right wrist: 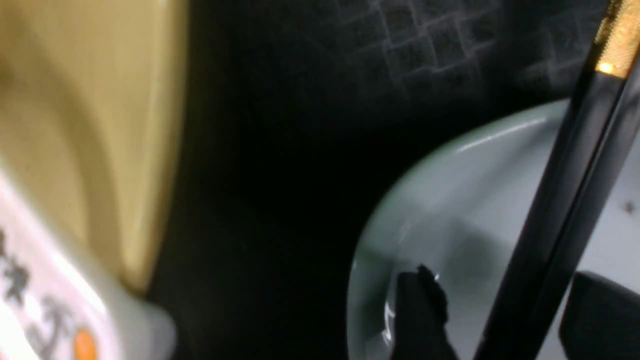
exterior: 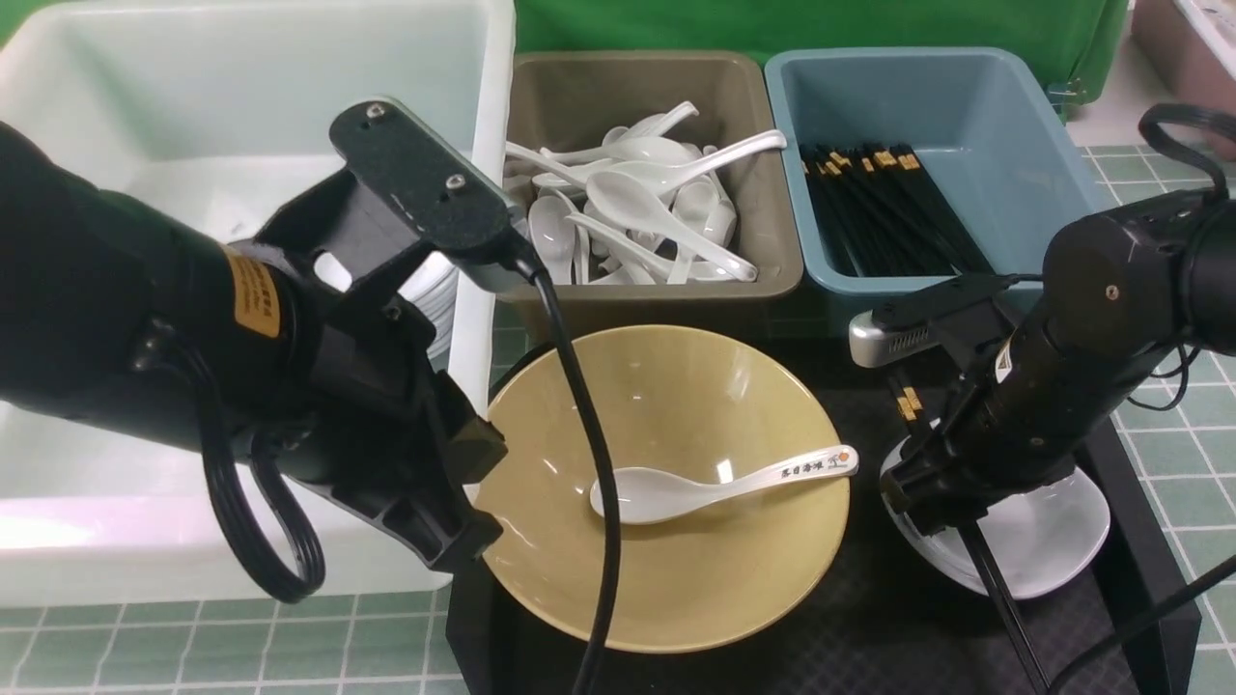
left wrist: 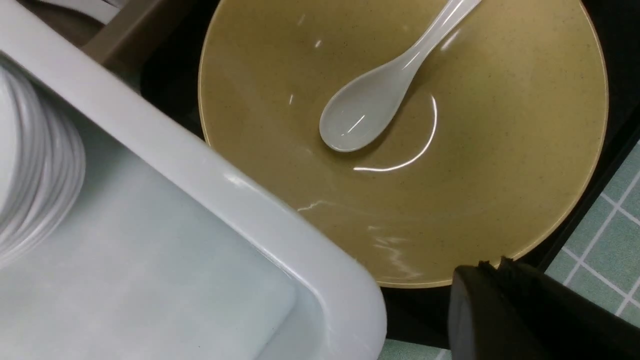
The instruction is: On blue table put chopsticks spoon bowls plates into blue grey white boxes.
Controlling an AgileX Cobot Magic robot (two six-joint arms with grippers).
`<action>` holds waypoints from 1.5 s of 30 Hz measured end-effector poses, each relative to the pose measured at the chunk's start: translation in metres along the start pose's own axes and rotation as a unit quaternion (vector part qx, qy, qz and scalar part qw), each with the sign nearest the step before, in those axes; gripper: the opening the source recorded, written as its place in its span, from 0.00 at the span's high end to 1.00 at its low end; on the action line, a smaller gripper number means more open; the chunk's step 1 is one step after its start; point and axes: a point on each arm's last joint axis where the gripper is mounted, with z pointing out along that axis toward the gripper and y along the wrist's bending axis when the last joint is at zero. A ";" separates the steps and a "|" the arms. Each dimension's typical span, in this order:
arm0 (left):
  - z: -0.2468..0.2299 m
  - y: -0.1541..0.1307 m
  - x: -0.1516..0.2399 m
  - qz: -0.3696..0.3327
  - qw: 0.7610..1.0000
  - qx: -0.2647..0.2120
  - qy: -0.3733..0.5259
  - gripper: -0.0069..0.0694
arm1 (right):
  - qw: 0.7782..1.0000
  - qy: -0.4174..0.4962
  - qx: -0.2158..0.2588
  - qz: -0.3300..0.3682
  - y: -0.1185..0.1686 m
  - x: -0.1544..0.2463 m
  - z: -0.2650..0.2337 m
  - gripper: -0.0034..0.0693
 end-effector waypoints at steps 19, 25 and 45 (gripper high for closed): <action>0.001 0.003 -0.008 0.002 0.999 -0.015 -0.041 0.90 | 0.999 -0.054 0.001 0.008 0.001 -0.013 -0.044 0.73; 0.024 0.008 -0.031 -0.030 0.993 -0.018 -0.114 0.90 | 0.981 -0.192 0.024 -0.002 -0.006 -0.055 -0.109 0.73; 0.033 0.032 -0.106 -0.006 0.964 -0.079 -0.255 0.90 | 0.934 -0.321 0.047 0.147 -0.100 -0.194 -0.040 0.73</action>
